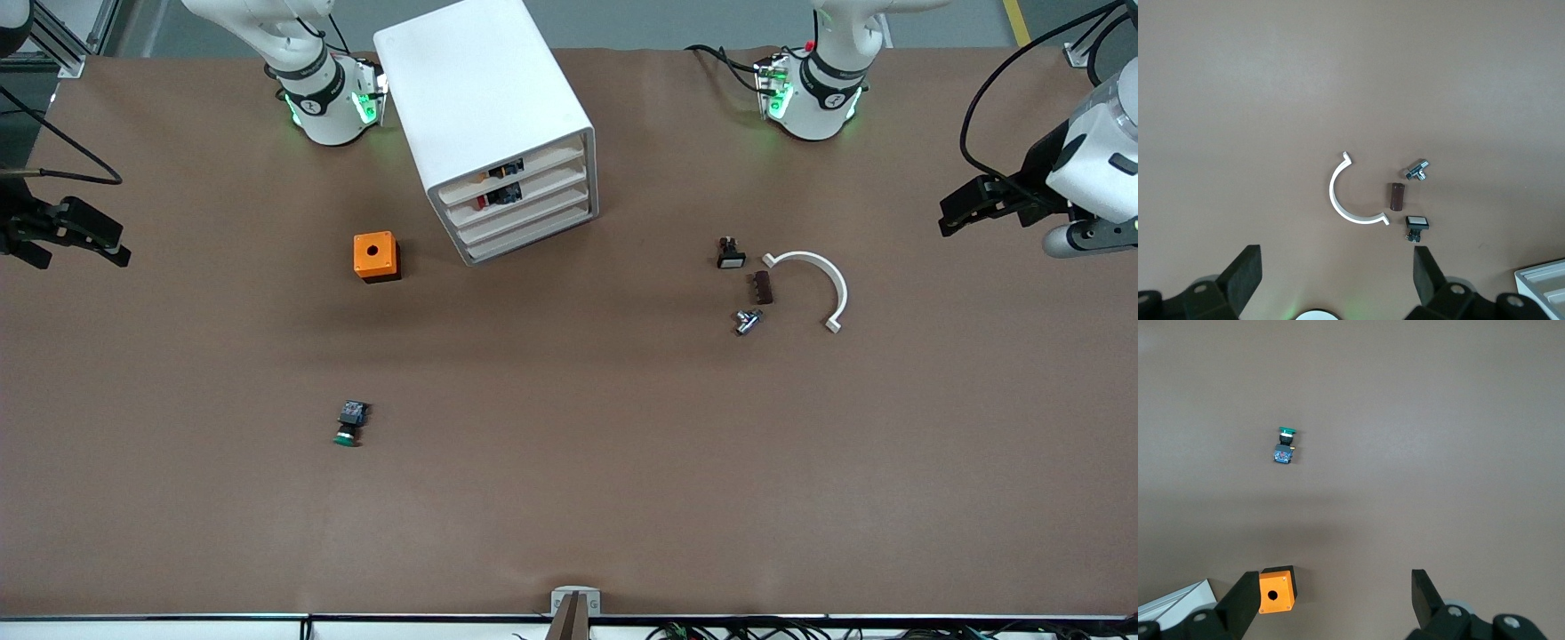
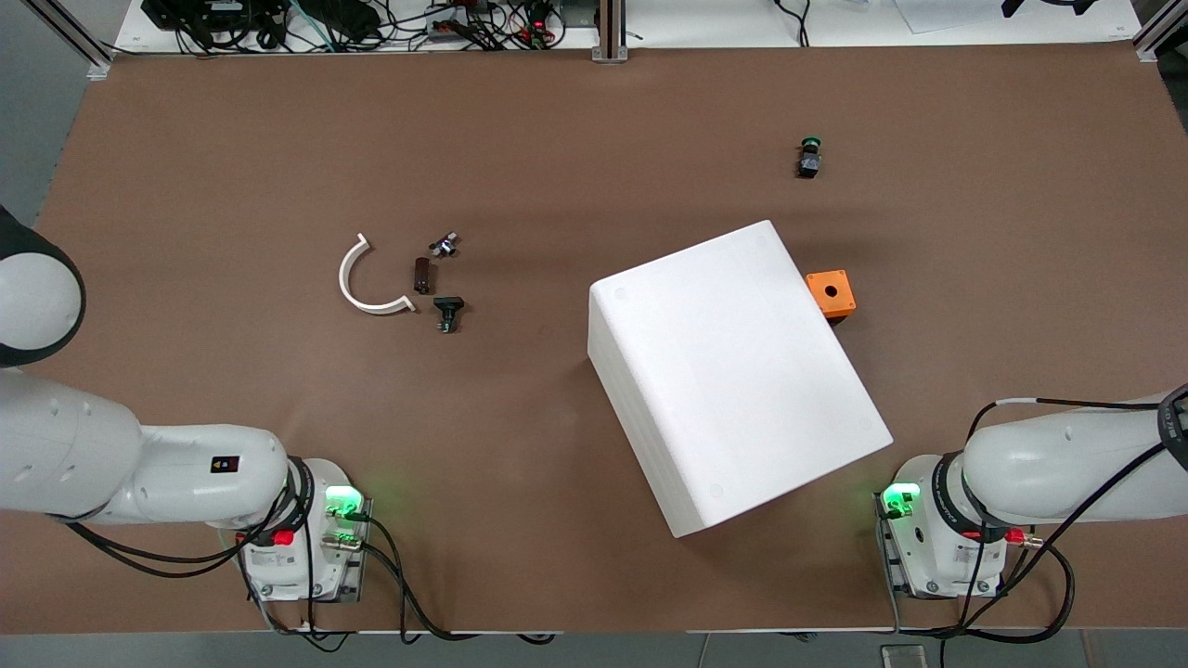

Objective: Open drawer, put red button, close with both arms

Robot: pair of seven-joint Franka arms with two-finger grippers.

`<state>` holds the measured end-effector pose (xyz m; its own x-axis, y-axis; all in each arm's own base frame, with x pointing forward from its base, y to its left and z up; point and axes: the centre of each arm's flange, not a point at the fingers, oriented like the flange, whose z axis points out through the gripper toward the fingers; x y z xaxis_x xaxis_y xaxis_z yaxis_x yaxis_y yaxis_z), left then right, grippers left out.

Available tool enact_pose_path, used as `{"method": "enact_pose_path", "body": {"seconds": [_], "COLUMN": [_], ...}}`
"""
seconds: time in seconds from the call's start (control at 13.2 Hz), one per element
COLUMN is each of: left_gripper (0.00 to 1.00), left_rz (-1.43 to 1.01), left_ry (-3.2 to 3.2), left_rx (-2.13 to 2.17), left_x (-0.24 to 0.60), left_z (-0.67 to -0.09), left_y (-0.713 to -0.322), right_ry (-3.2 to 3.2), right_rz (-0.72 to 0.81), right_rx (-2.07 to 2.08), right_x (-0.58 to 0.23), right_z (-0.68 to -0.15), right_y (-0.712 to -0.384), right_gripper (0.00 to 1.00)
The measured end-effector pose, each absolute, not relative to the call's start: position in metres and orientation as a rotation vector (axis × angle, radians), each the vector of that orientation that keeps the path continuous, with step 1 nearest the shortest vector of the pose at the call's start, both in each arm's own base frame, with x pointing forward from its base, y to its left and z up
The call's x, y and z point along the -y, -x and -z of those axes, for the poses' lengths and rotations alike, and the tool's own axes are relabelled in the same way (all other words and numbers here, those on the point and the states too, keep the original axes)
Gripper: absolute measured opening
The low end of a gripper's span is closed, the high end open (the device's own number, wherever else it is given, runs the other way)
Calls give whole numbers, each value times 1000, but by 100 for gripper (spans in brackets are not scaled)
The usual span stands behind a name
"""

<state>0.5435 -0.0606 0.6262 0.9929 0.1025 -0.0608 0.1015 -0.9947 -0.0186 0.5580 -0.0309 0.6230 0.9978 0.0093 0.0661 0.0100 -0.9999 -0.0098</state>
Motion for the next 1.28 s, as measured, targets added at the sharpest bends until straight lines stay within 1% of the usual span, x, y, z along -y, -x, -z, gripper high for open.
{"method": "enact_pose_path", "body": {"seconds": [1.28], "left_gripper": [100], "left_rz": [-72], "left_ry": [3107], "left_rx": [183], "left_x": [51], "left_z": [-632], "left_y": [-542], "right_ry": [3130], "right_rz": [104], "right_rx": [1], "right_x": [36], "right_z": [-624], "right_y": [-557], "right_gripper": [100]}}
